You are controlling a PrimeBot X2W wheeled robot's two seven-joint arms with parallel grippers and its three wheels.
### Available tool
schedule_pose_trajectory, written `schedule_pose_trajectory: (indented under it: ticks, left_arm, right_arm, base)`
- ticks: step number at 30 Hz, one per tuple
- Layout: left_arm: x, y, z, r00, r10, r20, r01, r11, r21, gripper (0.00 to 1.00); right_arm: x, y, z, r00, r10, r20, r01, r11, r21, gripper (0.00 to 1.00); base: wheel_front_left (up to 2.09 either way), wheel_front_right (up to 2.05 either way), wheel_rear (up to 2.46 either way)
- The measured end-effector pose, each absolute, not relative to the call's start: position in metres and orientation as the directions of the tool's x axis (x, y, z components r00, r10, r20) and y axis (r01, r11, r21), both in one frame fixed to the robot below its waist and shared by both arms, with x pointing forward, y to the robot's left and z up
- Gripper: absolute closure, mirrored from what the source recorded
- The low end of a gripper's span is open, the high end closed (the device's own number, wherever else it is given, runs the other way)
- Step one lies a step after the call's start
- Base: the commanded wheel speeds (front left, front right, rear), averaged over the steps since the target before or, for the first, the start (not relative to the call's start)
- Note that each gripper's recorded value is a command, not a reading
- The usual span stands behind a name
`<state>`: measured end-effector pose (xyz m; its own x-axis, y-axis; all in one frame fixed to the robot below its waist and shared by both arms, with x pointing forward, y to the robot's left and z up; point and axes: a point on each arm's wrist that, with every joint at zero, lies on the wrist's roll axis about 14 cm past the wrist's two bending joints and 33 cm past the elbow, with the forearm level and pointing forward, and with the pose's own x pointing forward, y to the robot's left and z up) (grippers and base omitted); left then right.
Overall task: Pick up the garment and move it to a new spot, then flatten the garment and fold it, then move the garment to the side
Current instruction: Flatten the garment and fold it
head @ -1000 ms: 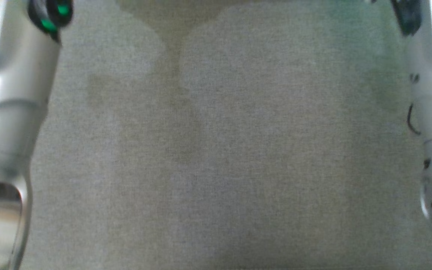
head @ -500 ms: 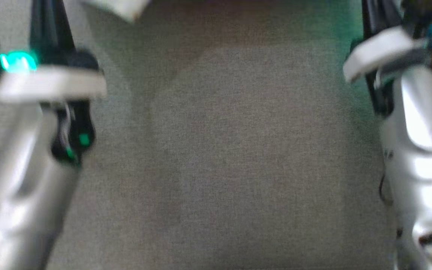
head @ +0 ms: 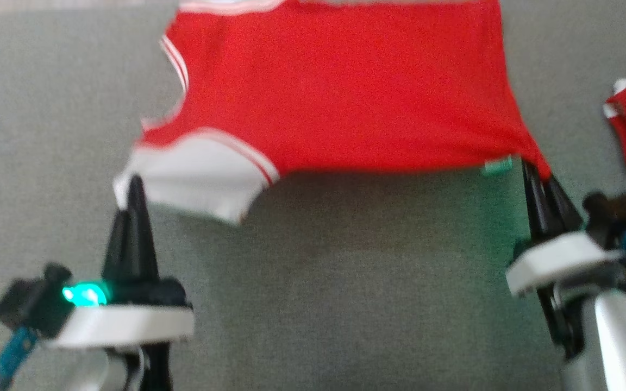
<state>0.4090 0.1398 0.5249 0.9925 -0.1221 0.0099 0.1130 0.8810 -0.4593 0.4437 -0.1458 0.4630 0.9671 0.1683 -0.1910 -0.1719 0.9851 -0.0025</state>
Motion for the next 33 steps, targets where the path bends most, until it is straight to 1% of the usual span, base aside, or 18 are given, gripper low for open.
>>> schedule_pose_trajectory:
  ticks: [8, 13, 19, 21, 25, 27, 33]
  left_arm:
    - [0.335, 0.136, 0.519, 0.989, -0.121, -0.087, 0.07, 0.892, -0.448, 1.0]
    - [0.305, 0.138, 0.505, 0.98, -0.113, -0.166, 0.027, 0.894, -0.448, 1.0]
    - [0.303, 0.137, 0.491, 0.969, -0.123, -0.216, 0.011, 0.891, -0.455, 1.0]
    - [0.302, 0.132, 0.478, 0.954, -0.146, -0.26, 0.011, 0.889, -0.457, 1.0]
    - [0.304, 0.126, 0.468, 0.942, -0.175, -0.285, 0.026, 0.888, -0.458, 1.0]
    - [0.31, 0.124, 0.468, 0.942, -0.187, -0.279, 0.04, 0.887, -0.459, 1.0]
    - [0.353, 0.112, 0.488, 0.961, -0.211, -0.178, 0.107, 0.879, -0.464, 1.0]
  right_arm:
    - [0.369, -0.159, 0.471, 0.954, 0.132, -0.271, -0.135, 0.991, 0.009, 1.0]
    - [0.339, -0.164, 0.459, 0.927, 0.118, -0.356, -0.121, 0.993, 0.016, 1.0]
    - [0.333, -0.166, 0.438, 0.887, 0.11, -0.448, -0.116, 0.993, 0.015, 1.0]
    - [0.33, -0.166, 0.423, 0.858, 0.111, -0.502, -0.116, 0.993, 0.021, 1.0]
    - [0.325, -0.164, 0.404, 0.804, 0.114, -0.583, -0.119, 0.992, 0.031, 1.0]
    - [0.324, -0.161, 0.399, 0.784, 0.124, -0.608, -0.123, 0.991, 0.045, 1.0]
    - [0.347, -0.159, 0.404, 0.783, 0.133, -0.608, -0.119, 0.991, 0.064, 1.0]
  base:
    - [0.0, 0.0, 0.0]
    - [0.0, 0.0, 0.0]
    - [0.0, 0.0, 0.0]
    - [0.0, 0.0, 0.0]
    - [0.0, 0.0, 0.0]
    - [0.0, 0.0, 0.0]
    - [0.0, 0.0, 0.0]
